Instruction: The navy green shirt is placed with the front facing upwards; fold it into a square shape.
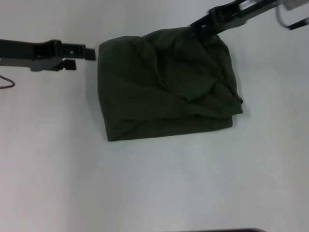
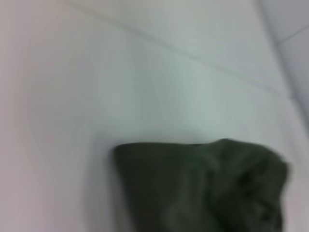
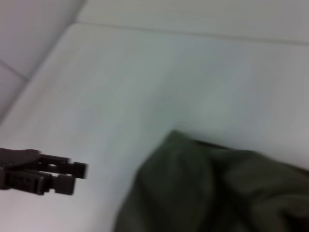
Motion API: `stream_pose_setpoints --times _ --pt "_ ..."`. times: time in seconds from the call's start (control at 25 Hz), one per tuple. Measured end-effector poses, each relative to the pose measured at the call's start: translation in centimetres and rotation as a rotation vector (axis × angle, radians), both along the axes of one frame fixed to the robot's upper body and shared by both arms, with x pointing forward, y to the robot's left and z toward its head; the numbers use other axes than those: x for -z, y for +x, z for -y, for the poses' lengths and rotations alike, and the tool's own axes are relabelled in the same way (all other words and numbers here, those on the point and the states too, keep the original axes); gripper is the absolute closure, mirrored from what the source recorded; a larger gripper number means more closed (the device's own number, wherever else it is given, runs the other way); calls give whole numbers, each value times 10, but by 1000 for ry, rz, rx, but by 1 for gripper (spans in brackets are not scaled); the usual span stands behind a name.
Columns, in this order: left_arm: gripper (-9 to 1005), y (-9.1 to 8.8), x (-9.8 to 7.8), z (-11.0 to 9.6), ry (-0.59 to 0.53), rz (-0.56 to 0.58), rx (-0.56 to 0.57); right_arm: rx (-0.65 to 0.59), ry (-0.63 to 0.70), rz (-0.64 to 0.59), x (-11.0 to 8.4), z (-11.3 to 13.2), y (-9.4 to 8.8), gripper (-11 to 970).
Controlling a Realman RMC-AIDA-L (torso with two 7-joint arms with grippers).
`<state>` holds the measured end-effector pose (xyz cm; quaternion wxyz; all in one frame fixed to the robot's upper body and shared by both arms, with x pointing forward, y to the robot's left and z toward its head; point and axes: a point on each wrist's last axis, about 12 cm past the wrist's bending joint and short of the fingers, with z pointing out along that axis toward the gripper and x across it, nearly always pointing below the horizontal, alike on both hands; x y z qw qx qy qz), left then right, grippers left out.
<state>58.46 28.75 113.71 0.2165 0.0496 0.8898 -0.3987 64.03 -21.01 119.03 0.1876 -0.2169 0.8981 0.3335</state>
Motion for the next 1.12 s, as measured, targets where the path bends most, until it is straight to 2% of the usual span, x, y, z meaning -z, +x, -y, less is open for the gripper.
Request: stream_pose_setpoints --times 0.16,0.32,0.72,0.92,1.12 --pt "239 -5 -10 2 -109 42 39 -13 6 -13 11 -23 4 413" --pt "116 -7 -19 0 -190 84 47 16 1 -6 26 -35 5 413" --pt "117 -9 -22 -2 -251 129 37 151 -75 70 68 -40 12 414" --pt "117 -8 -22 -3 -252 134 30 210 -120 138 69 -31 19 413" --pt "117 -7 -22 -2 -253 138 25 237 -171 211 52 -15 25 412"
